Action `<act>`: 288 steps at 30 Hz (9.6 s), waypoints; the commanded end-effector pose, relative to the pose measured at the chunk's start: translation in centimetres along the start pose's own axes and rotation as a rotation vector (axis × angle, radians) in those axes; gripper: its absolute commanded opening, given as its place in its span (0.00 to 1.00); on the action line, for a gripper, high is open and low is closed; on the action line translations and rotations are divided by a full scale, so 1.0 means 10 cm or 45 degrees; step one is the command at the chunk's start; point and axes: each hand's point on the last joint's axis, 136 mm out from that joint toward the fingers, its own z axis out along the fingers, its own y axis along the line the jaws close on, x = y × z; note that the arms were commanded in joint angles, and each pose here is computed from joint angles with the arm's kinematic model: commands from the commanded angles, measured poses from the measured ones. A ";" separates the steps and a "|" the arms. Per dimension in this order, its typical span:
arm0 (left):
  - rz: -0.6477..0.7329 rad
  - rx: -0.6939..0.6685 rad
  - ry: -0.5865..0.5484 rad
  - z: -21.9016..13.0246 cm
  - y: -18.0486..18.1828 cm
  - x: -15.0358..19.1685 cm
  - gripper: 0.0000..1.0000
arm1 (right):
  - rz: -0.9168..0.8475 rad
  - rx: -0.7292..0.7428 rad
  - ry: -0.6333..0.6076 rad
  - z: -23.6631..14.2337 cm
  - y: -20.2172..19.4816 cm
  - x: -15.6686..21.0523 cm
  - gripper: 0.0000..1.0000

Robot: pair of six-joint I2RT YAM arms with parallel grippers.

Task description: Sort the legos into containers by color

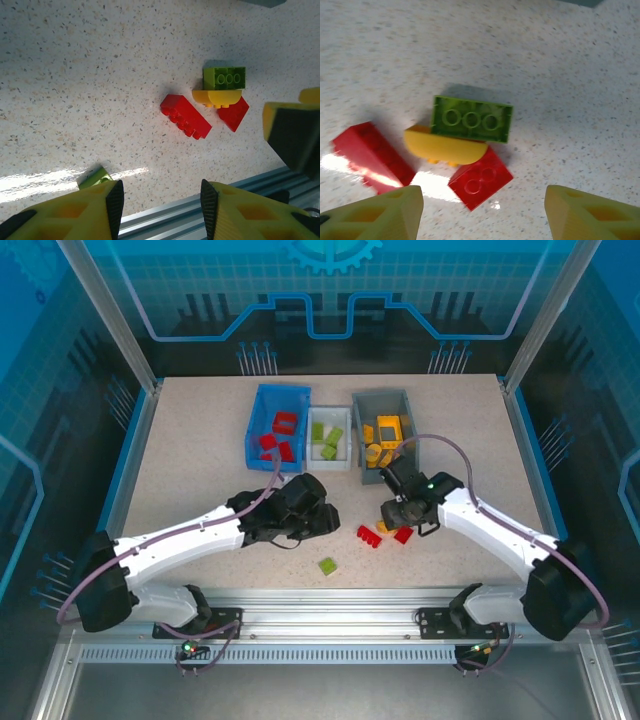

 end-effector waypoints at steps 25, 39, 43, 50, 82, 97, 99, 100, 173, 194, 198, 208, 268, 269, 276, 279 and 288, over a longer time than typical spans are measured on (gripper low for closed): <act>0.066 0.035 -0.061 -0.09 -0.04 -0.07 0.50 | -0.227 0.133 0.109 0.16 0.12 0.18 0.49; 0.060 0.047 -0.065 -0.11 -0.07 -0.08 0.50 | -0.399 0.290 0.230 0.38 0.22 0.10 0.59; 0.059 0.054 -0.060 -0.10 -0.08 -0.07 0.51 | -0.396 0.283 0.251 0.46 0.25 0.03 0.56; 0.061 0.062 -0.059 -0.10 -0.12 -0.08 0.51 | -0.331 0.204 0.195 0.62 0.39 -0.24 0.50; 0.083 0.177 -0.030 -0.13 -0.28 0.00 0.51 | -0.244 0.073 0.211 0.60 0.41 0.01 0.38; 0.089 0.207 -0.033 -0.12 -0.33 0.01 0.51 | -0.233 0.048 0.234 0.76 0.52 -0.06 0.30; 0.092 0.216 -0.037 -0.13 -0.35 0.01 0.51 | -0.234 0.043 0.233 0.76 0.54 -0.10 0.28; 0.093 0.218 -0.039 -0.13 -0.36 0.01 0.51 | -0.232 0.048 0.229 0.75 0.54 -0.11 0.26; -0.686 -0.179 0.368 1.49 -0.49 0.51 0.64 | 0.071 -0.402 -0.594 -1.37 0.10 -0.17 0.63; -0.510 -0.180 -0.070 0.28 0.27 -0.66 0.08 | -0.257 -0.965 -0.827 -1.82 1.01 -0.29 0.63; -0.378 -0.228 -0.135 -0.09 0.61 -1.41 0.09 | -0.285 -0.890 -0.890 -1.76 1.23 -0.48 0.64; -0.232 -0.355 -0.124 0.28 1.11 -2.74 0.11 | -0.336 -0.775 -1.199 -1.80 1.92 -1.19 0.70; 0.430 0.424 -0.217 -0.27 -0.69 0.31 0.66 | -0.094 0.005 0.297 0.91 -0.07 -0.25 0.54; 0.428 0.425 -0.218 -0.27 -0.69 0.30 0.66 | -0.084 -0.004 0.304 0.91 -0.07 -0.24 0.52; 0.428 0.417 -0.226 -0.26 -0.69 0.29 0.66 | -0.073 0.014 0.272 0.89 -0.11 -0.26 0.39; 0.428 0.423 -0.234 -0.27 -0.71 0.28 0.66 | -0.068 0.042 0.216 0.83 -0.15 -0.32 0.34; 0.365 0.251 -0.321 -0.59 -0.51 -0.15 0.66 | -0.064 0.055 -0.154 0.02 -0.06 -0.74 0.29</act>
